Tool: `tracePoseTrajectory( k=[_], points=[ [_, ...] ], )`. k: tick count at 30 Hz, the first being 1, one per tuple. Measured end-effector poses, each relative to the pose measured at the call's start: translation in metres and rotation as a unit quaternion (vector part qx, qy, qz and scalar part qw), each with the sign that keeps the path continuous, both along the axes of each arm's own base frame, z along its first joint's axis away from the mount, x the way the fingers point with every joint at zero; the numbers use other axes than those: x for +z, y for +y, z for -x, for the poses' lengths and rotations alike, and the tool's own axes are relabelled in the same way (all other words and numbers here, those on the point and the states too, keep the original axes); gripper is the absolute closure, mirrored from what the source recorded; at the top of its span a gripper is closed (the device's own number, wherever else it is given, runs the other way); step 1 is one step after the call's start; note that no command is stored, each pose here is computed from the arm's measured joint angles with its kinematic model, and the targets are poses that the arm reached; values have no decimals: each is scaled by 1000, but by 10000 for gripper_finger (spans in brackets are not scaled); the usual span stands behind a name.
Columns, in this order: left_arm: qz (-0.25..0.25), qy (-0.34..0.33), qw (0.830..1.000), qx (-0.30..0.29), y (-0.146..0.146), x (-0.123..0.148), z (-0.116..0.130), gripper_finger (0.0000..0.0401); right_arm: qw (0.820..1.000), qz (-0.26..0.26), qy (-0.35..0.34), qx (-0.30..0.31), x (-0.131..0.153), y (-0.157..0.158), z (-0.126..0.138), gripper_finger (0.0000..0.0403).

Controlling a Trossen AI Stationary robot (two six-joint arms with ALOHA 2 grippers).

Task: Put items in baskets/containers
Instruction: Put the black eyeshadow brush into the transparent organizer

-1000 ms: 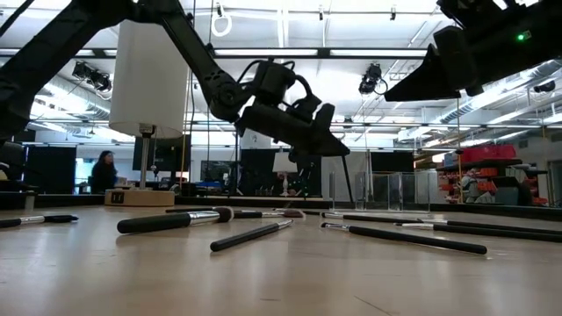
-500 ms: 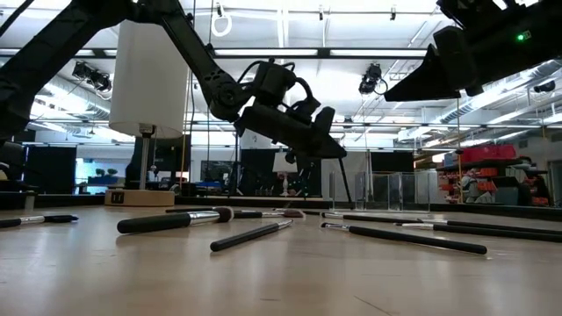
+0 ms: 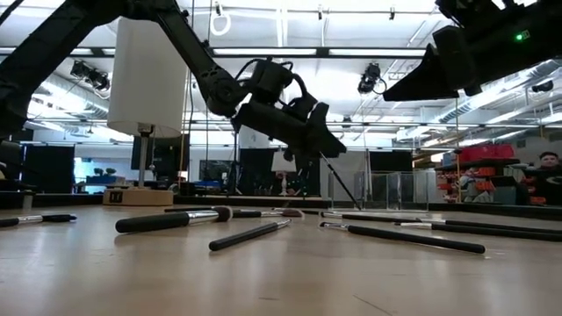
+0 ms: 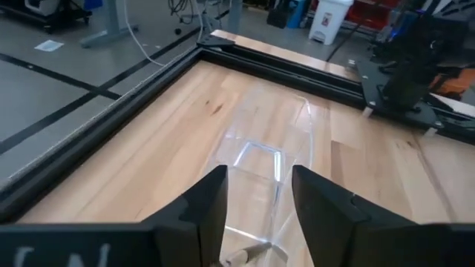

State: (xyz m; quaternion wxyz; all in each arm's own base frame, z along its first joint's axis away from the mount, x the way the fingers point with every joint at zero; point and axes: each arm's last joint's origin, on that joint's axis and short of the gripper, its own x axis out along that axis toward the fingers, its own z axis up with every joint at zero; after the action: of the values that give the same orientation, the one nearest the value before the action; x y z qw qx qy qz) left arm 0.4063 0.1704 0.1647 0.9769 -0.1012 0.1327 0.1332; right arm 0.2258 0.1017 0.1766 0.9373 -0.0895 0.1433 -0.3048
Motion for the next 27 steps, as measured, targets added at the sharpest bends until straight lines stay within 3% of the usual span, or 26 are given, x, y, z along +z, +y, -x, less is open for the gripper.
tracePoseTrajectory(
  k=[8, 13, 16, 21, 27],
  points=[
    [-57, 52, 997, 6, -6, 48, 21, 250, 1000, -3, -7, 1, 4, -1, 1, 206],
    [-72, 117, 990, -23, -29, 77, 40, 263, 999, -18, -26, 15, 14, 2, 6, 206],
    [-78, 164, 982, -43, -50, 86, 52, 273, 997, -43, -27, 53, 18, 5, 8, 206],
    [-79, 194, 974, -87, -90, 75, 70, 290, 989, -107, -12, 102, 12, 7, 6, 206],
    [-71, 189, 975, -97, -127, 44, 103, 305, 984, -158, 22, 84, -9, 2, 1, 206]
  ],
)
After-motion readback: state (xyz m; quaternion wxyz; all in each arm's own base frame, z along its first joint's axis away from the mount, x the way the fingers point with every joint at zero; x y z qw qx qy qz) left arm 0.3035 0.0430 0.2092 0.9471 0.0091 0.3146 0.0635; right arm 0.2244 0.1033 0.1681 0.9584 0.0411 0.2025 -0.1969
